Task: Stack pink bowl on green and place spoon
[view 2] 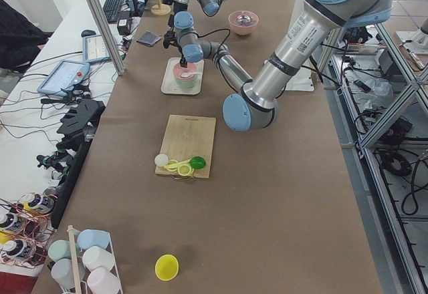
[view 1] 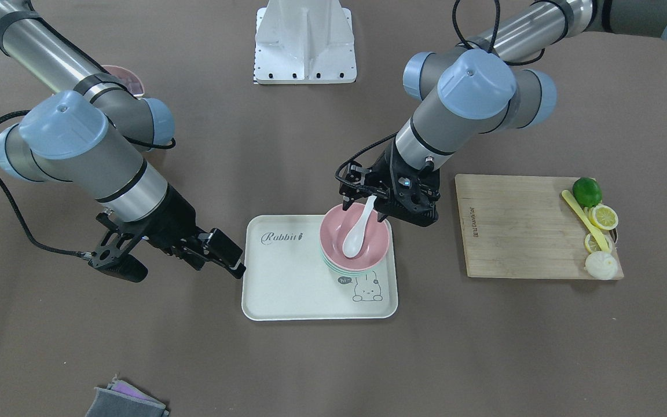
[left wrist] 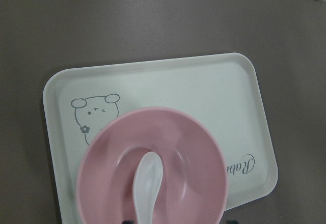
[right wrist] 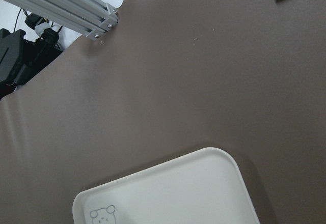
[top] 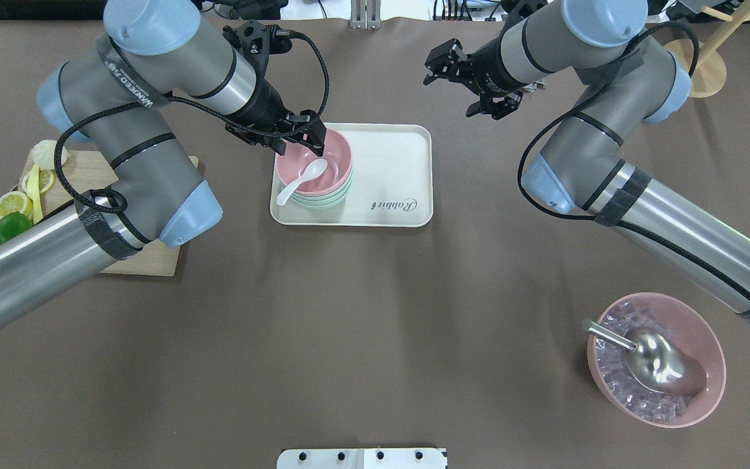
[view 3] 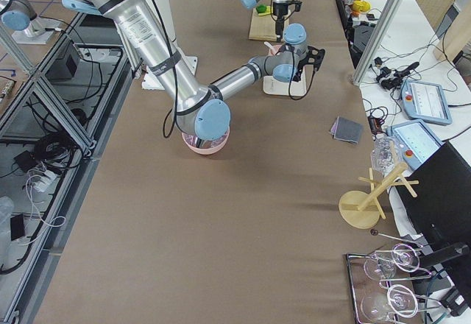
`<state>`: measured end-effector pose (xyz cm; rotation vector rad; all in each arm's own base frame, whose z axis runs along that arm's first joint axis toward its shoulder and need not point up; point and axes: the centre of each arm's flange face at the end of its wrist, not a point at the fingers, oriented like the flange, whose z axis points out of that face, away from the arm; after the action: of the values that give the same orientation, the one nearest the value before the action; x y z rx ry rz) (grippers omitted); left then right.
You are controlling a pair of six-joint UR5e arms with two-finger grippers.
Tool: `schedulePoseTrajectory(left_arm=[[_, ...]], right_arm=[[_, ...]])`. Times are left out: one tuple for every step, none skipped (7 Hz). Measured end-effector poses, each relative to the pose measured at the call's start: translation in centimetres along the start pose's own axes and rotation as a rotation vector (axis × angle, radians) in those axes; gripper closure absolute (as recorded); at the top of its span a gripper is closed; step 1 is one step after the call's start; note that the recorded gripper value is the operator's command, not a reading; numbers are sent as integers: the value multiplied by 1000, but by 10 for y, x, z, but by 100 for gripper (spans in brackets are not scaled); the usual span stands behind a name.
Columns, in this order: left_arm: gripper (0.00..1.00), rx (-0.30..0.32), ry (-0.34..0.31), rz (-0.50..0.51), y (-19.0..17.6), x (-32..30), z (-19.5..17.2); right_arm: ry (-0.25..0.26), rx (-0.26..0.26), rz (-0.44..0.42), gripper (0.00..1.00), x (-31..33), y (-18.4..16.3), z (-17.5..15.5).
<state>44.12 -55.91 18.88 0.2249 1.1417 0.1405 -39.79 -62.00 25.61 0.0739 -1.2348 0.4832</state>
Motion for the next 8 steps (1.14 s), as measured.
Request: schedulePoseTrajectory(left_arm=[[2, 2, 3, 4, 1, 0, -2], [2, 5, 7, 8, 3, 1, -6], [2, 13, 10, 9, 8, -5, -15], [2, 33, 1, -3, 12, -26, -30], [2, 67, -29, -38, 6, -63, -53], [2, 109, -83, -60, -4, -114, -81], [2, 135, -160, -25, -16, -167, -113], [2, 130, -269, 73, -29, -223, -150]], right_arm=[[1, -8, -1, 0, 5, -11, -9], [-3, -29, 9, 0, 9, -28, -25], [-3, -58, 19, 0, 23, -54, -50], [2, -84, 1, 0, 52, -82, -77], [16, -90, -52, 0, 92, -105, -99], [44, -79, -119, 0, 140, -124, -114], [86, -65, -189, 0, 191, -141, -126], [147, -61, -265, 0, 237, -156, -138]])
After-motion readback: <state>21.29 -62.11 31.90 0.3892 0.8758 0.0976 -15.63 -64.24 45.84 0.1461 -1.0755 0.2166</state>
